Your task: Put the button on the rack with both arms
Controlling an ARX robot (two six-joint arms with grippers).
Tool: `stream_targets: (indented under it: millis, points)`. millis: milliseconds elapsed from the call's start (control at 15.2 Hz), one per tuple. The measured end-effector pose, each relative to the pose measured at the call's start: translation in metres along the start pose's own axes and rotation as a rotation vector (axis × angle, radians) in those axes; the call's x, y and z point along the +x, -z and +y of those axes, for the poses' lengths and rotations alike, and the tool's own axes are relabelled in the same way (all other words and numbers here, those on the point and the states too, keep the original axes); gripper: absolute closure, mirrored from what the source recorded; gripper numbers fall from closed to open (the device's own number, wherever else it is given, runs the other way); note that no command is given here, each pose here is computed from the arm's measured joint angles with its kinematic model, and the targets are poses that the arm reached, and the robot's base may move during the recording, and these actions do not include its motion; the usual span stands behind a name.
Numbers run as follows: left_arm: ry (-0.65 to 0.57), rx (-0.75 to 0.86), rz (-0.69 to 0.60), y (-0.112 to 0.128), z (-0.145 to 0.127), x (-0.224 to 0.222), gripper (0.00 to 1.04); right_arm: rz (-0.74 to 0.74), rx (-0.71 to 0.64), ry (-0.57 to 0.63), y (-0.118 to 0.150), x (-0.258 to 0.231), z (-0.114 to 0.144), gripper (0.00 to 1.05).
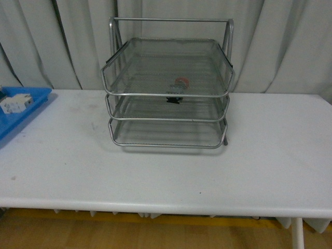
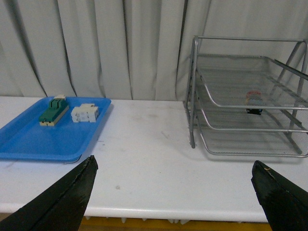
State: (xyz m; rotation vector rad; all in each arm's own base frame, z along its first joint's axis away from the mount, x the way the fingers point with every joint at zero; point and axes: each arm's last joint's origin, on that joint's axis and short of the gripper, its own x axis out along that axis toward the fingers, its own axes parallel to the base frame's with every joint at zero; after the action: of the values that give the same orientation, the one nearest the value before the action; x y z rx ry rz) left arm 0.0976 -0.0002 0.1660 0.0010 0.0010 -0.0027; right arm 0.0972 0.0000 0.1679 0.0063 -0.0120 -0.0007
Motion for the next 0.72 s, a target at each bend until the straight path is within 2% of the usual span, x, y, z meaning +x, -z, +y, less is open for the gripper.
stream_targets:
  millis: [328, 393, 459, 525, 721]
  points:
    - [0.0, 0.0, 0.001, 0.0001, 0.0, 0.0, 0.07, 0.008, -0.001, 0.0, 0.0012, 0.0001, 0.0, 1.03]
    - [0.0, 0.0, 0.001, 0.0001, 0.0, 0.0, 0.07, 0.008, -0.001, 0.0, 0.0011, 0.0001, 0.0, 0.91]
    - [0.0, 0.0, 0.001, 0.0001, 0.0, 0.0, 0.07, 0.008, -0.001, 0.0, 0.0012, 0.0001, 0.0, 0.75]
    - [0.0, 0.0, 0.001, 0.0001, 0.0, 0.0, 0.07, 0.008, -0.001, 0.0, 0.0012, 0.0001, 0.0, 0.66]
    - [0.0, 0.0, 0.001, 0.0001, 0.0, 0.0, 0.07, 0.008, -0.001, 0.0, 0.0012, 0.0001, 0.0, 0.56]
